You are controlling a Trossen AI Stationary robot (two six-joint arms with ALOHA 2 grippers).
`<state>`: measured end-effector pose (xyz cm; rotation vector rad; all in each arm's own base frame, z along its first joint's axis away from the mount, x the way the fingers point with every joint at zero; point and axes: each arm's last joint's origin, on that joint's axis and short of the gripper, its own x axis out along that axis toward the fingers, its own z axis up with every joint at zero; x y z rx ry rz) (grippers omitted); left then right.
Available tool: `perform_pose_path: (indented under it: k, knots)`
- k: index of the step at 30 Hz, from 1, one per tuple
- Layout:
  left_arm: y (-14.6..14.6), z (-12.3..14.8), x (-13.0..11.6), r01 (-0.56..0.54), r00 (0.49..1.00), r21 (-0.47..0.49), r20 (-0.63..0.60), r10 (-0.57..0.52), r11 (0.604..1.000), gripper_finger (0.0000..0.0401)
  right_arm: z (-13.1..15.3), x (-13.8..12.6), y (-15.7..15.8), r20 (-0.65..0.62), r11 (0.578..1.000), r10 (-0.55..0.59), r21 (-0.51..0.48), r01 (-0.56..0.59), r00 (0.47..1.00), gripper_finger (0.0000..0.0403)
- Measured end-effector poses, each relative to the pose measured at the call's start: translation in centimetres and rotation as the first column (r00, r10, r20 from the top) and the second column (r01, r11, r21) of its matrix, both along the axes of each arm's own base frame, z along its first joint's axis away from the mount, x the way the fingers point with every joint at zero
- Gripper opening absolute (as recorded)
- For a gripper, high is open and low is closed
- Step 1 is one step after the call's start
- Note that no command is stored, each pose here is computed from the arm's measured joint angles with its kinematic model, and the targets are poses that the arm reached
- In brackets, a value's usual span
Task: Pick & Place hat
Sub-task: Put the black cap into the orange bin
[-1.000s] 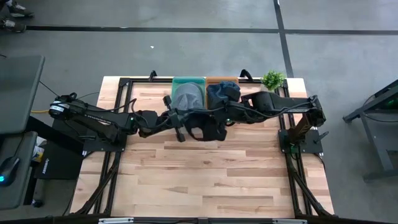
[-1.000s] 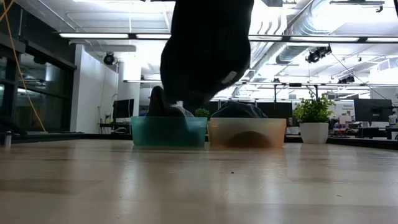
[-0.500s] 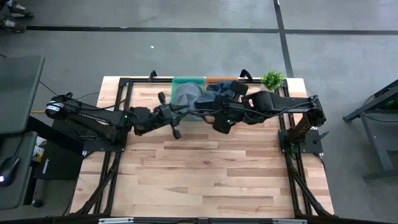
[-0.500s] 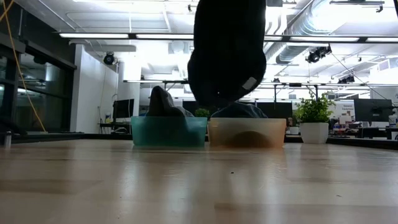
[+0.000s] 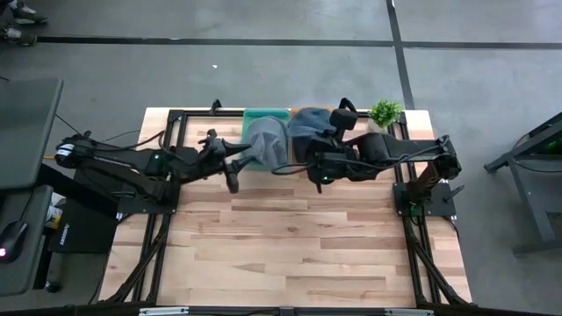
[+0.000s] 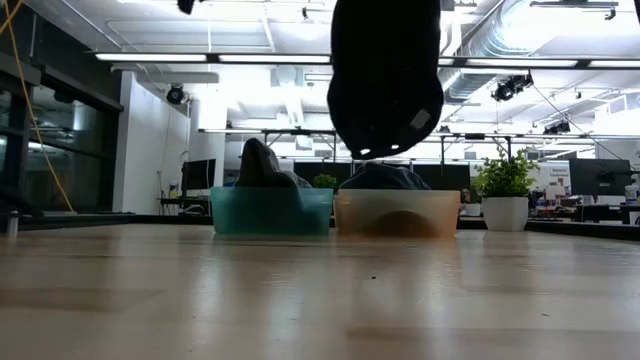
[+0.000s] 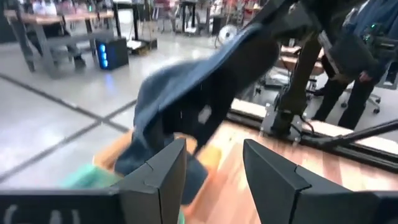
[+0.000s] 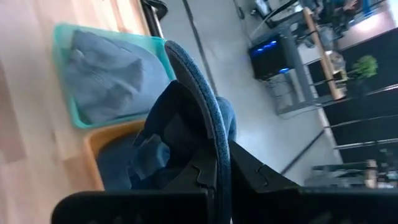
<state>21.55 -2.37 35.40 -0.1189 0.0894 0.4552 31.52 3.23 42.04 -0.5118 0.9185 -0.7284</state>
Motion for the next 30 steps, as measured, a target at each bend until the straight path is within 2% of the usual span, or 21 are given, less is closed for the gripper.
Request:
perform_pose_path:
  k: [5, 10, 14, 18, 22, 30]
  knots:
    - [0.3, -1.5, -0.8, -0.024, 0.999, -0.082, -0.03, 0.021, 0.996, 0.0159, 0.1, -0.3, 0.4, -0.07, 0.995, 0.023, -0.091, -0.029, 0.997, 0.0005]
    - [1.8, -4.3, -1.9, -0.051, 0.998, -0.235, 0.016, 0.056, 0.971, 0.0159, 0.1, -0.3, 0.4, -0.077, 0.994, 0.026, -0.103, -0.034, 0.997, 0.0005]
    - [2.8, -6.1, -2.8, -0.01, 0.993, -0.315, 0.107, 0.045, 0.949, 0.0159, 0.1, -0.3, 0.5, -0.101, 0.991, 0.033, -0.127, -0.046, 0.994, 0.0005]
    - [3.5, -6.9, -3.7, 0.05, 0.978, -0.347, 0.205, 0.024, 0.937, 0.0159, -1.0, -0.4, 0.4, -0.161, 0.986, 0.022, -0.16, -0.048, 0.987, 0.0005]
    - [4.1, -7.8, -4.5, 0.069, 0.971, -0.372, 0.236, 0.022, 0.926, 0.0159, -2.9, -0.6, 0.8, -0.198, 0.988, 0.021, -0.147, -0.051, 0.98, 0.0005]
    - [4.9, -9.2, -5.7, 0.097, 0.965, -0.432, 0.261, 0.021, 0.897, 0.0159, -5.5, -2.8, 1.9, -0.09, 0.983, 0.073, -0.159, -0.087, 0.993, 0.0005]
